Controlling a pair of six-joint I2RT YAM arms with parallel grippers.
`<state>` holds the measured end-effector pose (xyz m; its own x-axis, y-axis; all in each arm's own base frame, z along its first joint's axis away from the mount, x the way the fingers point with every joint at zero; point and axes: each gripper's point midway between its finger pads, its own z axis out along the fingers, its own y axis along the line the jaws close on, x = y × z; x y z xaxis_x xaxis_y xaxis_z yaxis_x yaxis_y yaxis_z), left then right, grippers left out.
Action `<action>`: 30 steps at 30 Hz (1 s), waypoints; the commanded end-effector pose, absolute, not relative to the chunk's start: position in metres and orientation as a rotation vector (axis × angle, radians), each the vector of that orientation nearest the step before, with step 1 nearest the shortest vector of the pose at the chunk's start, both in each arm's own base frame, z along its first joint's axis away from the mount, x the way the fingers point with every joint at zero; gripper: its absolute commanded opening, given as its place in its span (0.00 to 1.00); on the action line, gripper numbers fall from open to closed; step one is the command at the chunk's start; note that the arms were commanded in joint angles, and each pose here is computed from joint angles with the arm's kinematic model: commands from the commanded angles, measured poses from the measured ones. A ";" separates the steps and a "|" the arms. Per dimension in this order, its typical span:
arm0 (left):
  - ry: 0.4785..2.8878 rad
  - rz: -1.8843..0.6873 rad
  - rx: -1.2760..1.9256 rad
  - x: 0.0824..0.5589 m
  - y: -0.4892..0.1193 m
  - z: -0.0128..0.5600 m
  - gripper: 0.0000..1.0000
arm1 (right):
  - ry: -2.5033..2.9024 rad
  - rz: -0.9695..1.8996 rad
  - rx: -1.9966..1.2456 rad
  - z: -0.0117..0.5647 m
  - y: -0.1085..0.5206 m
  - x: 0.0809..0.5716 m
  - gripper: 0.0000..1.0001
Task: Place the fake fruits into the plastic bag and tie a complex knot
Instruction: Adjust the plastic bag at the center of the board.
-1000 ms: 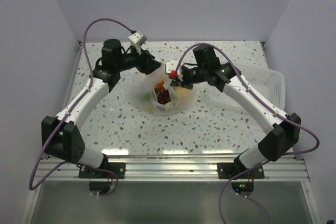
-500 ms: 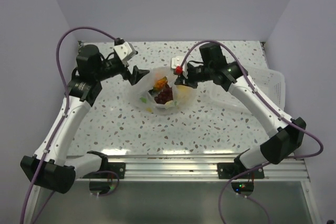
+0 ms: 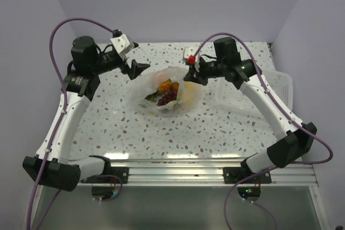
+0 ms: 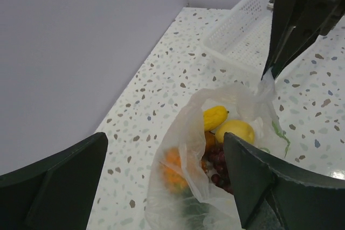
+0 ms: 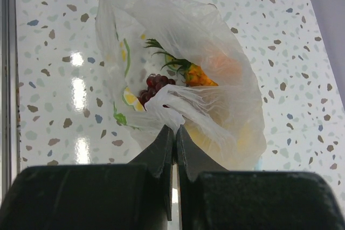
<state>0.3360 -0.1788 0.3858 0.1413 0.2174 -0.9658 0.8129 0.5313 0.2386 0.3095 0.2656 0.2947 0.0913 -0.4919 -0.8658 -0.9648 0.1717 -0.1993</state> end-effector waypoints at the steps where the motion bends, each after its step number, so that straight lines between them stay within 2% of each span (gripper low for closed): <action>1: 1.196 -0.573 1.203 0.308 -0.208 0.407 0.93 | 1.488 0.694 -1.412 0.319 0.273 0.309 0.00; 3: 1.164 -0.576 1.389 0.285 -0.250 0.377 0.90 | 1.483 0.710 -1.409 0.321 0.275 0.309 0.00; 6: 1.202 -0.565 1.420 0.291 -0.264 0.356 0.87 | 1.481 0.723 -1.401 0.321 0.277 0.310 0.00; 11: 1.189 -0.573 1.436 0.310 -0.285 0.347 0.85 | 1.455 0.719 -1.405 0.326 0.277 0.308 0.00; 13: 1.178 -0.583 1.459 0.313 -0.291 0.341 0.82 | 1.452 0.717 -1.394 0.326 0.278 0.309 0.00; 14: 1.176 -0.586 1.465 0.313 -0.292 0.339 0.75 | 1.447 0.722 -1.397 0.326 0.279 0.308 0.00; 15: 1.172 -0.586 1.475 0.314 -0.294 0.337 0.73 | 1.448 0.727 -1.397 0.326 0.279 0.308 0.00; 20: 1.159 -0.632 1.502 0.313 -0.304 0.334 0.71 | 1.446 0.733 -1.392 0.326 0.281 0.310 0.00; 22: 1.157 -0.637 1.501 0.314 -0.307 0.334 0.67 | 1.436 0.736 -1.399 0.327 0.282 0.310 0.00; 25: 1.154 -0.646 1.489 0.317 -0.311 0.334 0.49 | 1.426 0.755 -1.392 0.330 0.284 0.309 0.00; 26: 1.153 -0.655 1.489 0.319 -0.314 0.335 0.35 | 1.427 0.755 -1.388 0.331 0.284 0.309 0.02; 28: 1.172 -0.668 1.489 0.321 -0.315 0.332 0.16 | 1.459 0.719 -1.358 0.330 0.277 0.316 0.08; 29: 1.174 -0.665 1.488 0.321 -0.315 0.333 0.06 | 1.468 0.718 -1.349 0.329 0.274 0.317 0.18; 30: 1.184 -0.668 1.485 0.322 -0.315 0.332 0.03 | 1.484 0.721 -1.325 0.326 0.269 0.320 0.32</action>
<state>0.3204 -0.3083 0.3131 0.3078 0.3563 -0.8822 0.9317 0.0750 0.3554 0.3122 0.2735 0.3110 0.0609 -0.4161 -0.9073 -0.9683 0.1961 -0.1549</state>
